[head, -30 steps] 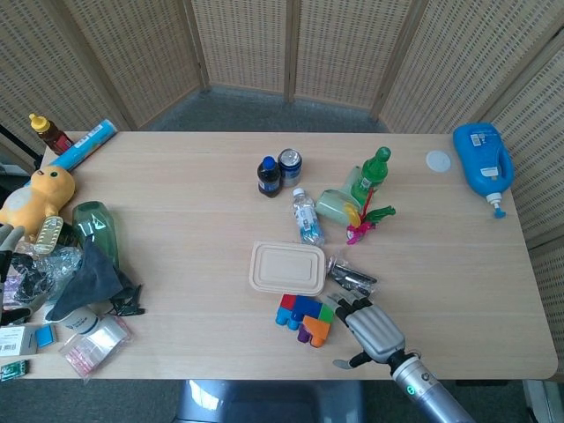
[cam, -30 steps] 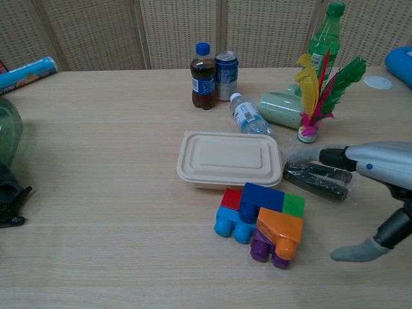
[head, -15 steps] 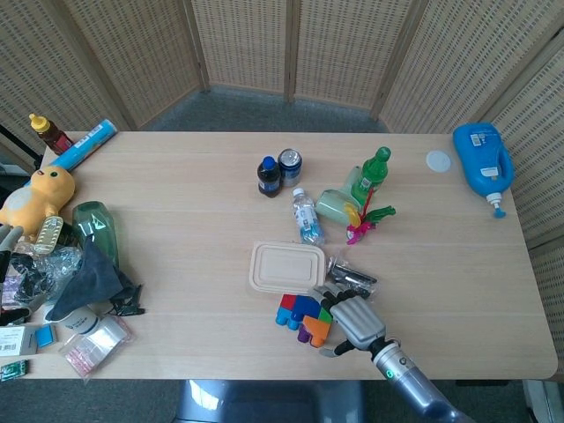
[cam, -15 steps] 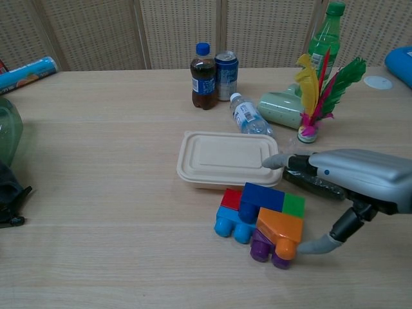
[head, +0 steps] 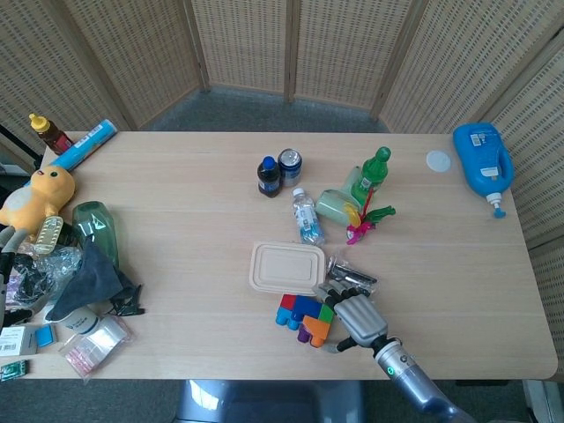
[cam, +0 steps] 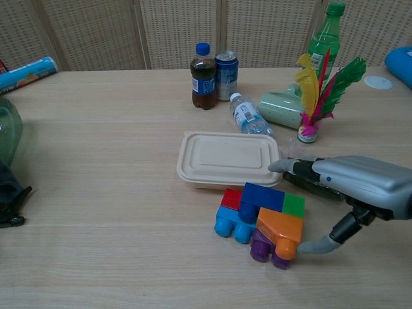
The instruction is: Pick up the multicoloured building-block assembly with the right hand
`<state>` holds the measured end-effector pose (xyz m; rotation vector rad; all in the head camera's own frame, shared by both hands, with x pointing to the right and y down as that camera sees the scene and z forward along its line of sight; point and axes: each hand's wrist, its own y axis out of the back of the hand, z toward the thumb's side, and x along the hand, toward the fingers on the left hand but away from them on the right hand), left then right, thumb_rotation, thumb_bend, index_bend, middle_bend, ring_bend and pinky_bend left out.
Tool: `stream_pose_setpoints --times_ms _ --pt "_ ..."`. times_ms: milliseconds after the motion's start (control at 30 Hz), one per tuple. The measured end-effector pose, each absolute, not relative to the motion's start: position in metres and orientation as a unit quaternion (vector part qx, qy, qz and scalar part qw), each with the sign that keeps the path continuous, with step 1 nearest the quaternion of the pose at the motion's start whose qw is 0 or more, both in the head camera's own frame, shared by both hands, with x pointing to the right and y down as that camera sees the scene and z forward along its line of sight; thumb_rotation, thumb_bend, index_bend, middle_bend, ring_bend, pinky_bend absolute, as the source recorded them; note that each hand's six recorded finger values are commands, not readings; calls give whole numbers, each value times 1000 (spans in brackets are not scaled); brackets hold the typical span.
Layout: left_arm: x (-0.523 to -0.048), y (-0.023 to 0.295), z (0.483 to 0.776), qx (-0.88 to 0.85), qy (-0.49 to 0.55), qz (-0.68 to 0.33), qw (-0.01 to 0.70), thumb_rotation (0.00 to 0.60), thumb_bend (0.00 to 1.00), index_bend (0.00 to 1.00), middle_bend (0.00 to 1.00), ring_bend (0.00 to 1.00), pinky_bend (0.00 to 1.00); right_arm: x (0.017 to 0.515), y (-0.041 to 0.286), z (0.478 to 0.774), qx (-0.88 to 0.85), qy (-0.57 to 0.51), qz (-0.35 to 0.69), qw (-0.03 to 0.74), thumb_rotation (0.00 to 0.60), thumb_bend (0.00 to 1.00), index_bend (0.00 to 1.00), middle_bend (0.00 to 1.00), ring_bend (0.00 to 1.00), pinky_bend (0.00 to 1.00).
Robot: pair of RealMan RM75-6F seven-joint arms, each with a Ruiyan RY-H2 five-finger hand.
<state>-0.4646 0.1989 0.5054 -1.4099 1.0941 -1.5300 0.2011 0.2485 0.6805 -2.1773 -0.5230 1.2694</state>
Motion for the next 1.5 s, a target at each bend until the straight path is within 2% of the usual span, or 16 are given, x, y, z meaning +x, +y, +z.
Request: stream_pose_setpoints --times_ms 467,700,1033,1500 --pt "-463 200 507 -558 428 -600 380 600 0 0 0 0 0 233 254 688 -794 -206 502 274 424 0 0 0 0 0" --pt "-462 202 510 -561 425 -601 379 600 0 0 0 0 0 233 266 694 -797 -204 502 266 422 0 0 0 0 0" --pt "-462 202 510 -559 426 -602 379 600 0 0 0 0 0 221 267 694 -796 -215 502 262 423 0 0 0 0 0" --pt "-462 201 509 -557 430 -601 379 600 0 0 0 0 0 199 276 699 -791 -220 518 240 352 0 0 0 0 0"
